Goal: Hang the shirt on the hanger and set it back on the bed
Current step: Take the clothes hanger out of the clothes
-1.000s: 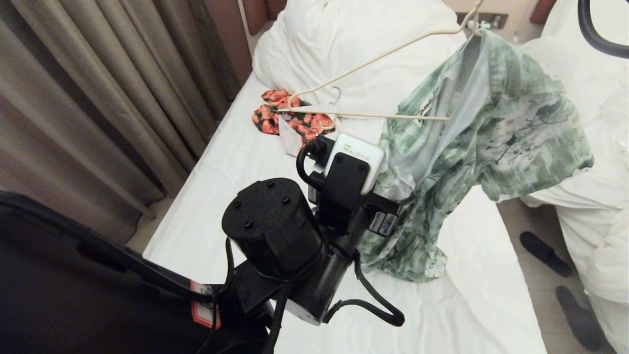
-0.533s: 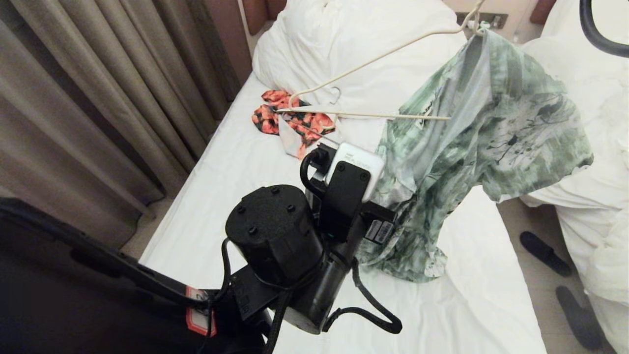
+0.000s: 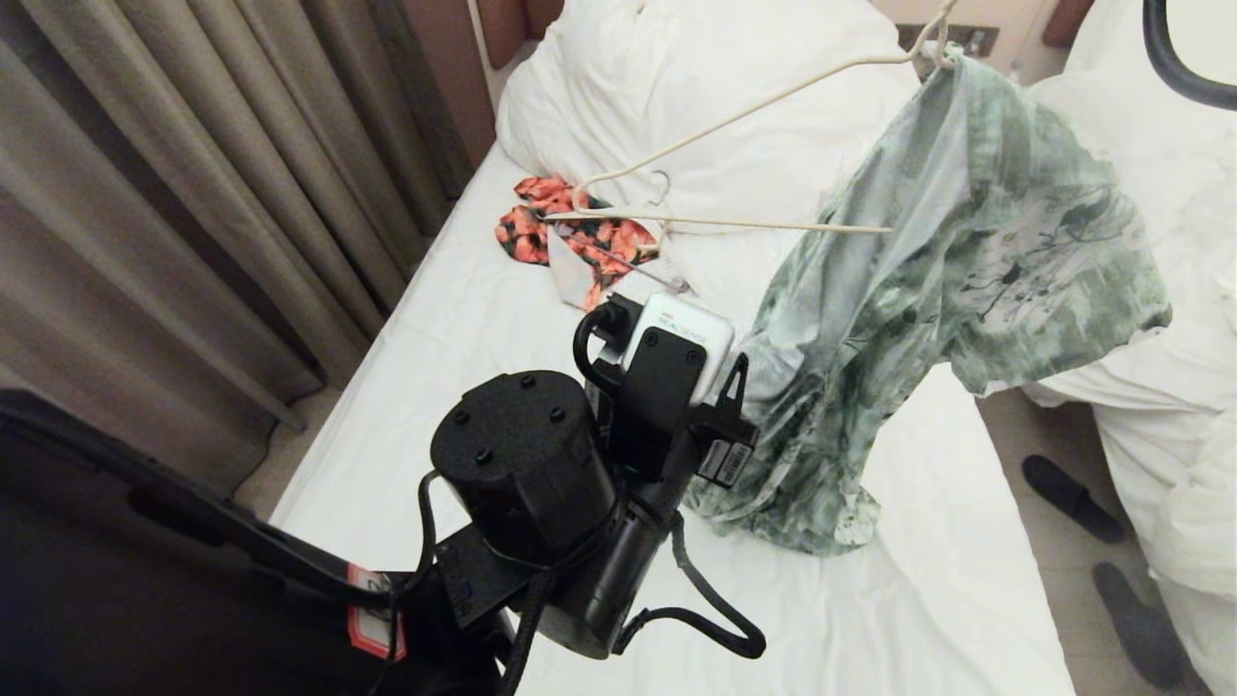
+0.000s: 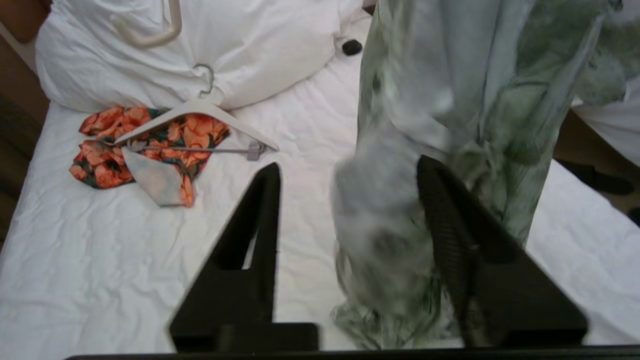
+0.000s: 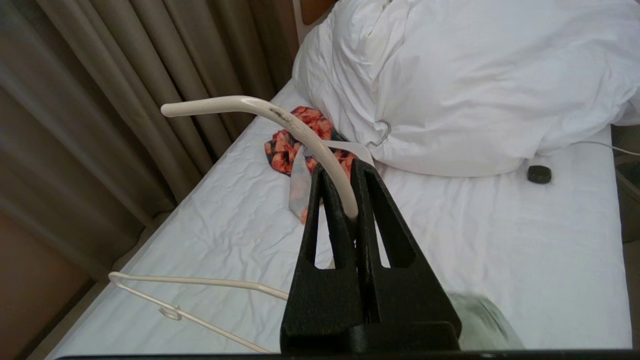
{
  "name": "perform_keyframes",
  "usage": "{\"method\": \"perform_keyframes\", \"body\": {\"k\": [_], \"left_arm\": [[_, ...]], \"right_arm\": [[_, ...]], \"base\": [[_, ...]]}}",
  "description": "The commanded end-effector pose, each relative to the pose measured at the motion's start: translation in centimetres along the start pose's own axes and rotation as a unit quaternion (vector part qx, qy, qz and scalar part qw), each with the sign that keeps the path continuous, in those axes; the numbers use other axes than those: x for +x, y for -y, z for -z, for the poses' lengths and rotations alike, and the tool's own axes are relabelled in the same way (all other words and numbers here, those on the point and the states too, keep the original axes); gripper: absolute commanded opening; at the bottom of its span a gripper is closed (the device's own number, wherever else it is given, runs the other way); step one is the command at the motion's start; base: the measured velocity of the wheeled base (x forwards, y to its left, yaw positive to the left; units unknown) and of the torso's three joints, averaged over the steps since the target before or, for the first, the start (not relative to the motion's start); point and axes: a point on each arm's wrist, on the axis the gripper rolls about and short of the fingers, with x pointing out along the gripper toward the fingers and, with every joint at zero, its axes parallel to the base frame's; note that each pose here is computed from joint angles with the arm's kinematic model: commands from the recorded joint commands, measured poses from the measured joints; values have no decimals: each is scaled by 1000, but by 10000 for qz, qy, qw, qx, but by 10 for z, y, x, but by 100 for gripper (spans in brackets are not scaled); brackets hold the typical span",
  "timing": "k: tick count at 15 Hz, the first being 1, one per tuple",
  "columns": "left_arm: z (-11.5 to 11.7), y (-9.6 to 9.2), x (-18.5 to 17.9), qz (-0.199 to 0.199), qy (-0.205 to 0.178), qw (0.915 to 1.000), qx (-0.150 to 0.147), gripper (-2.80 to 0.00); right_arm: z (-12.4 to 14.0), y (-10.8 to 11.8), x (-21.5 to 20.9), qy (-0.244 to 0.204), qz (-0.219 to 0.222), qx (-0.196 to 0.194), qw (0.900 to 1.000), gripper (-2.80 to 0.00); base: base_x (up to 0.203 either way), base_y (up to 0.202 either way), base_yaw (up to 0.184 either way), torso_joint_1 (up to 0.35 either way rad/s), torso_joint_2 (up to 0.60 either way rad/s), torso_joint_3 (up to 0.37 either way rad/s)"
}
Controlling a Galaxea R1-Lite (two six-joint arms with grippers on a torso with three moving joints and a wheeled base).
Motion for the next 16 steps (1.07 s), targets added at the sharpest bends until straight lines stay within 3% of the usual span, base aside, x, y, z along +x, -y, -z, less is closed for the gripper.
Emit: {"method": "perform_keyframes", "body": {"k": [1,3,4,8,13,16], "left_arm": [[-2,-2,-8,21,19,10000,-4,0],[-15,3,-18,165,188,9996,-121,0],[-18,6,-18,200,238,9994,-149,-280],[-34,11,-8,238,450,9984,-264,-280],[-55,31,21,316,693,9966,-318,-280],[-69,55,33,499,686,9960,-282,-280]], "right_arm": [[0,0,0,5,3,-1,10000,-280],[1,-1,1,0,-3,0,10000,-280],[1,-1,2,5,-26,-6,10000,-280],[6,-4,8,-62,-82,-16,9999,-280],[13,-7,14,-140,-100,-23,9998,-280],[18,-8,19,-198,-102,-1,9998,-280]], "base": [[0,0,0,0,0,0],[0,0,0,0,0,0],[0,0,0,0,0,0],[0,0,0,0,0,0],[0,0,0,0,0,0],[0,0,0,0,0,0]]}}
